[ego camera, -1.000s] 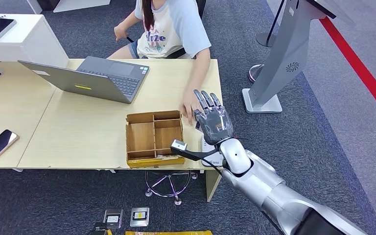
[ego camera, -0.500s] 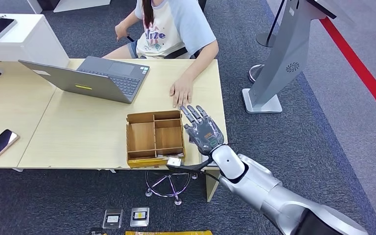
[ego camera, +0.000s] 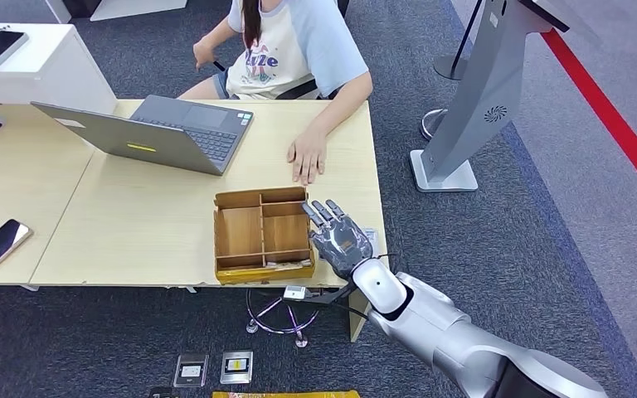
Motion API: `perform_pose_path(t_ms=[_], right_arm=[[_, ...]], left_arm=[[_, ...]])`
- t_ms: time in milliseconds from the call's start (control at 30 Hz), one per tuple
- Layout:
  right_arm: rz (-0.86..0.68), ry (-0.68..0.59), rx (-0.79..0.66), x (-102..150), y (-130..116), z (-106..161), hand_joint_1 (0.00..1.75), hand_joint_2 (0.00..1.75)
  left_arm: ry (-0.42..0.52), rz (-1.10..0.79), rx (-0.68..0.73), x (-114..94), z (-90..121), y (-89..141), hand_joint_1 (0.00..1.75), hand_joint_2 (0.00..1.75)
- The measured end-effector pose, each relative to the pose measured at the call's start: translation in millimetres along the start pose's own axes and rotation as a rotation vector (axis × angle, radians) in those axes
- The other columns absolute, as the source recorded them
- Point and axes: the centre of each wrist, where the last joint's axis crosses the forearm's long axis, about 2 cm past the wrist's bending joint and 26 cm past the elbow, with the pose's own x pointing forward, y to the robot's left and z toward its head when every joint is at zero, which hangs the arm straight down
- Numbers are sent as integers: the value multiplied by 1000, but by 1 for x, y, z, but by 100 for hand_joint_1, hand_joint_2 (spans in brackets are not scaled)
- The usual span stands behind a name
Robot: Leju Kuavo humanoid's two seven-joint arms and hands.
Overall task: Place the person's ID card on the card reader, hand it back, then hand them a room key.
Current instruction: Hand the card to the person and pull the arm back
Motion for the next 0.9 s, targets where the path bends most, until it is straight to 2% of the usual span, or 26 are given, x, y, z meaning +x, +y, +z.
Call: perform_pose_path(t_ms=[533, 900], right_arm=[[67, 56, 94, -16, 14, 11, 175, 175], [28, 102, 86, -21, 20, 18, 175, 175]], left_arm=[[17, 2, 7, 3, -1, 0, 0, 175], [14, 11, 22, 7, -1, 1, 0, 175]])
